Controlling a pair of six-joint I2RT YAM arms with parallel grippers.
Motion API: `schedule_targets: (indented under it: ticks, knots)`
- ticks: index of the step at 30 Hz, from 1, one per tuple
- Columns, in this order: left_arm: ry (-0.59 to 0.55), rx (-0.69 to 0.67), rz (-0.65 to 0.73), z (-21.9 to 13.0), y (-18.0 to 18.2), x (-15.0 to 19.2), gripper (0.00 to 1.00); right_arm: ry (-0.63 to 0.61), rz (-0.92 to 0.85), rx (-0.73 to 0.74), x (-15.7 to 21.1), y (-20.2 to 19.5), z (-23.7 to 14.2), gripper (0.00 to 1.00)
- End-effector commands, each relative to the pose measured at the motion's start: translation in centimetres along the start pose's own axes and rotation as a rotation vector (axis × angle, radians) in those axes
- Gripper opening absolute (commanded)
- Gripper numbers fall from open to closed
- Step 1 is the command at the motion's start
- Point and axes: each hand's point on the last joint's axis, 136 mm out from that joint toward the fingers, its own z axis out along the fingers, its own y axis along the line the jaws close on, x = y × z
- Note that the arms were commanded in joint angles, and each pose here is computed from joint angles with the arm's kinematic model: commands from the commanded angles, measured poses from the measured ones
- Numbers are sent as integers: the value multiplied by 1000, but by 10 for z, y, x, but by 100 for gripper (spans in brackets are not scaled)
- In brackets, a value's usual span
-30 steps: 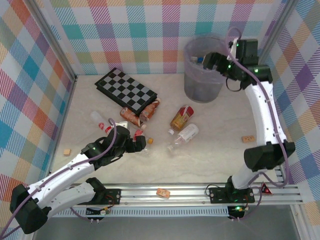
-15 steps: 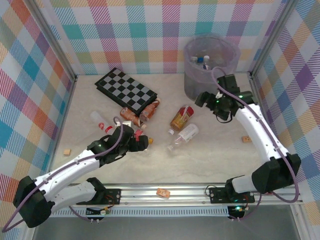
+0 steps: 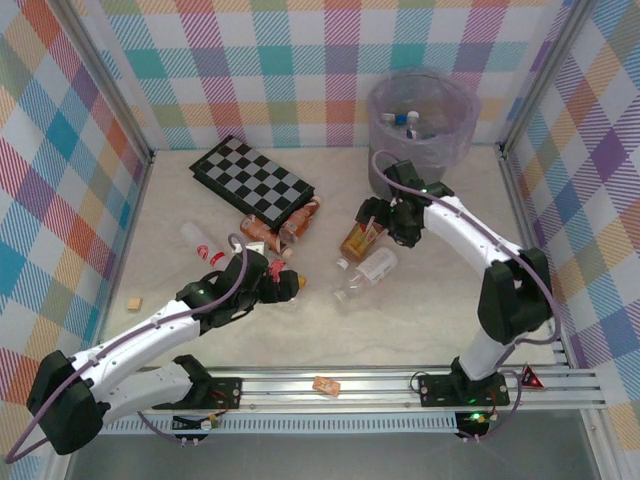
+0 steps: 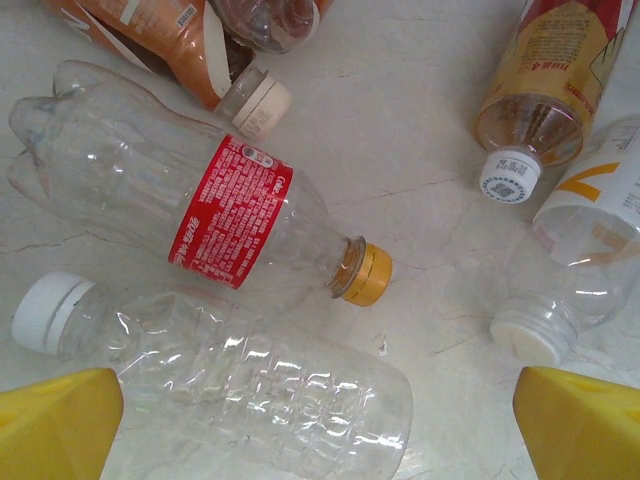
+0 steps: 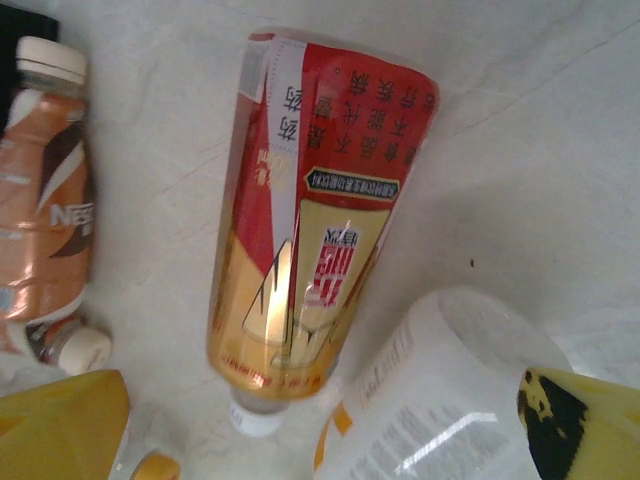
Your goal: Put the plastic bottles in the bin
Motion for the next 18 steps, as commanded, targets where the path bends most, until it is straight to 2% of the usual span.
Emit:
schedule_targets:
  ticks: [1,5,18]
  knots:
    - [-13,-14,-11,-2,7,0,100,-9,20,-12,-6,11,16,99]
    - [-15,-16,-12,-2,8,0,100,35,20,6,-2,12,40,99]
    - [-6,-30,-6,0,11,2,100,67,24,30,-7,15,83,95]
